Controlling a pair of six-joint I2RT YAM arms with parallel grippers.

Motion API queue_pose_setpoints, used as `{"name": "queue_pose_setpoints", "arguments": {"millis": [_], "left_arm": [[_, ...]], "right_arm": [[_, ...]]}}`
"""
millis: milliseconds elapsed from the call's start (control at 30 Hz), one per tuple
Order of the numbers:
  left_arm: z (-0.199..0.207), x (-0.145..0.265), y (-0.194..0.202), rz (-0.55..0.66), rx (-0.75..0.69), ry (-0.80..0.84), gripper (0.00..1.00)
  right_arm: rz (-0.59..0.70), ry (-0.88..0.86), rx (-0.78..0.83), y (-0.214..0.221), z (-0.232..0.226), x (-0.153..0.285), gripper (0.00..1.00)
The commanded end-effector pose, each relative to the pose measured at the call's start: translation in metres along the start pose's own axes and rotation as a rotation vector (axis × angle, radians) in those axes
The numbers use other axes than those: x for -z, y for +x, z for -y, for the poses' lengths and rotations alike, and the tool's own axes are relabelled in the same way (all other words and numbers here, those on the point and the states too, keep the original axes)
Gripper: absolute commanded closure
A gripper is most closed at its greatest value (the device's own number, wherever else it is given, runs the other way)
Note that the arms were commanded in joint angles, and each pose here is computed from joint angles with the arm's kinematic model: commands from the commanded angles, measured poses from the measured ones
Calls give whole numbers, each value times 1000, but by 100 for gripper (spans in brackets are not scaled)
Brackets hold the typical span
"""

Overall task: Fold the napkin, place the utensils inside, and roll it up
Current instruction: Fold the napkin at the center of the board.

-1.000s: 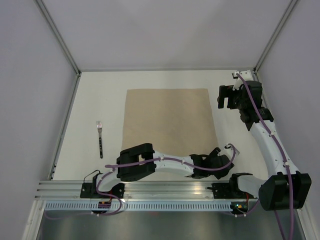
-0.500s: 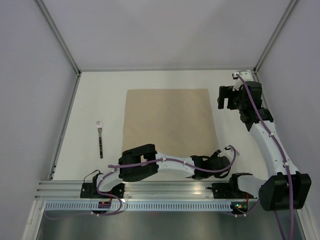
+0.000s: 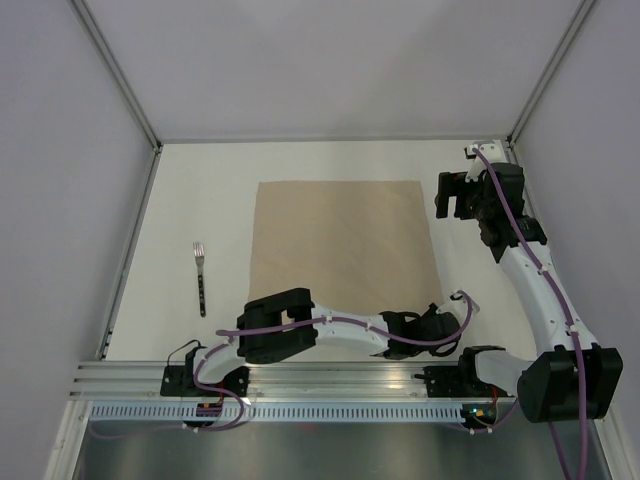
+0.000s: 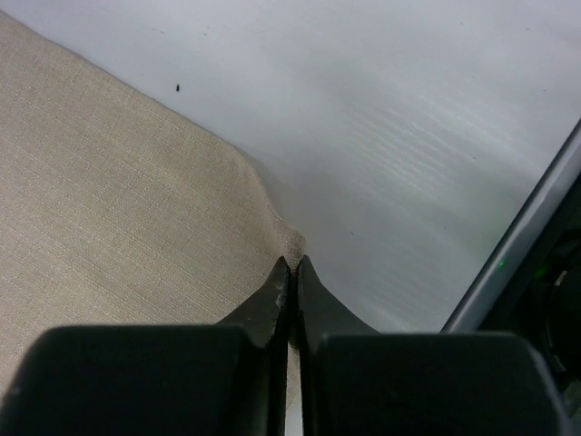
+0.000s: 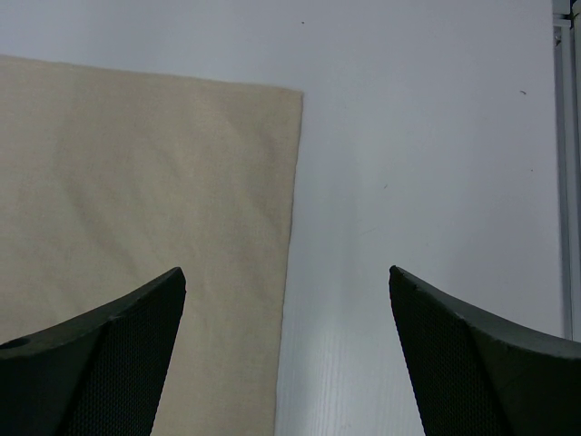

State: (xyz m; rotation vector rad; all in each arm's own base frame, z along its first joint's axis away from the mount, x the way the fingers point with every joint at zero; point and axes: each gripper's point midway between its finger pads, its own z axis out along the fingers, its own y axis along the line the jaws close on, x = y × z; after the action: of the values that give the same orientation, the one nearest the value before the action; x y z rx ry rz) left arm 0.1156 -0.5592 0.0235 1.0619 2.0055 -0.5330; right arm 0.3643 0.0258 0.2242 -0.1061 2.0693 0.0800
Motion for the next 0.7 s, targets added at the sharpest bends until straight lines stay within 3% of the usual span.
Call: {"name": "queue_pose_setpoints", "arguments": {"millis": [0,167,367,667], "left_arm": [[16,22,-40,95,45,83,97],[4,32,-53,110,123,94,98],[-42,55,-76,146,304,130,98],[-170,75,-76,139,527,3,98]], "right_arm": [[29,31,-11,-7,5,6,2],[27,31,-9,-6,5,6,2],[27,35,-8,-6,6,5,2],[30,37,-7,-7,7,6,2]]}}
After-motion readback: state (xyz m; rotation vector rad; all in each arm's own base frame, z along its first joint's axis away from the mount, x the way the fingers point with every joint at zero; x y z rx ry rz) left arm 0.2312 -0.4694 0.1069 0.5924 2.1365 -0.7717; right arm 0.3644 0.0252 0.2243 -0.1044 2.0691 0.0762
